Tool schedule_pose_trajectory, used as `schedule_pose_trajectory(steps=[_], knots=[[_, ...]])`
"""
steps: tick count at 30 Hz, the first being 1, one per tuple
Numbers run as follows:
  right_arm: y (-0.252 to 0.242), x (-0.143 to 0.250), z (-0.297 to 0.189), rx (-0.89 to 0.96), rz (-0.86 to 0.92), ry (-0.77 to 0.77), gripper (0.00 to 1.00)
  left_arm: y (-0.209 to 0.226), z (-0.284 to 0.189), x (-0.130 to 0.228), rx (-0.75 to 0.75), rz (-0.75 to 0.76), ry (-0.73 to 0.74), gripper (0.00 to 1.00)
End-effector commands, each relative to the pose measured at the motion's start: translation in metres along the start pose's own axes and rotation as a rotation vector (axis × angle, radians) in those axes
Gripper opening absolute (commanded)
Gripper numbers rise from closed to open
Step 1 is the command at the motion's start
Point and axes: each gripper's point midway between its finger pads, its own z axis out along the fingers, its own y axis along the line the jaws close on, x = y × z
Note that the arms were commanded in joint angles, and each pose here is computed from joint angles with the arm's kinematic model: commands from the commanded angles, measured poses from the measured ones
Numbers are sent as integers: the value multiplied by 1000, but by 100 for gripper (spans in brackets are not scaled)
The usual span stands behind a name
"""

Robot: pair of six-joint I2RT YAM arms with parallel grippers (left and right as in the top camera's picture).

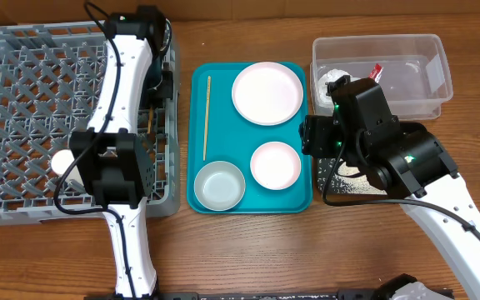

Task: Sort waste into correct bins and load items into the dishwasher

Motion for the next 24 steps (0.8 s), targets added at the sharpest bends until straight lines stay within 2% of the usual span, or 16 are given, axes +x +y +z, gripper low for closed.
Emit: schedule_pose_trajectory(steps=[1, 5, 7, 11, 15, 16, 18, 21, 24], knots=[[2, -3, -1, -11, 9, -6, 69, -6, 11, 9, -4, 25, 31, 10], [3, -3, -1, -13, 9, -8, 68, -6, 14, 11, -6, 18, 43, 9], [3, -4, -1, -14, 9, -10, 69, -8, 14, 12, 2, 7, 44, 4], [3, -3, -1, -13, 9, -9, 68, -14, -1, 15, 53, -18, 43, 4], [3, -4, -1, -14, 9, -10, 69, -17, -69, 17, 166, -40, -86, 13], [3, -3, -1, -13, 9, -9, 68, -12, -104, 26, 187, -59, -161, 15], [3, -3, -1, -13, 9, -9, 68, -9, -136, 40, 194, -65, -221, 18], [3, -3, -1, -13, 9, -9, 68, -11, -177, 63, 162, -56, -325, 22], [3, -3, -1, -14, 9, -9, 69, -23, -195, 82, 65, -39, -394, 24]])
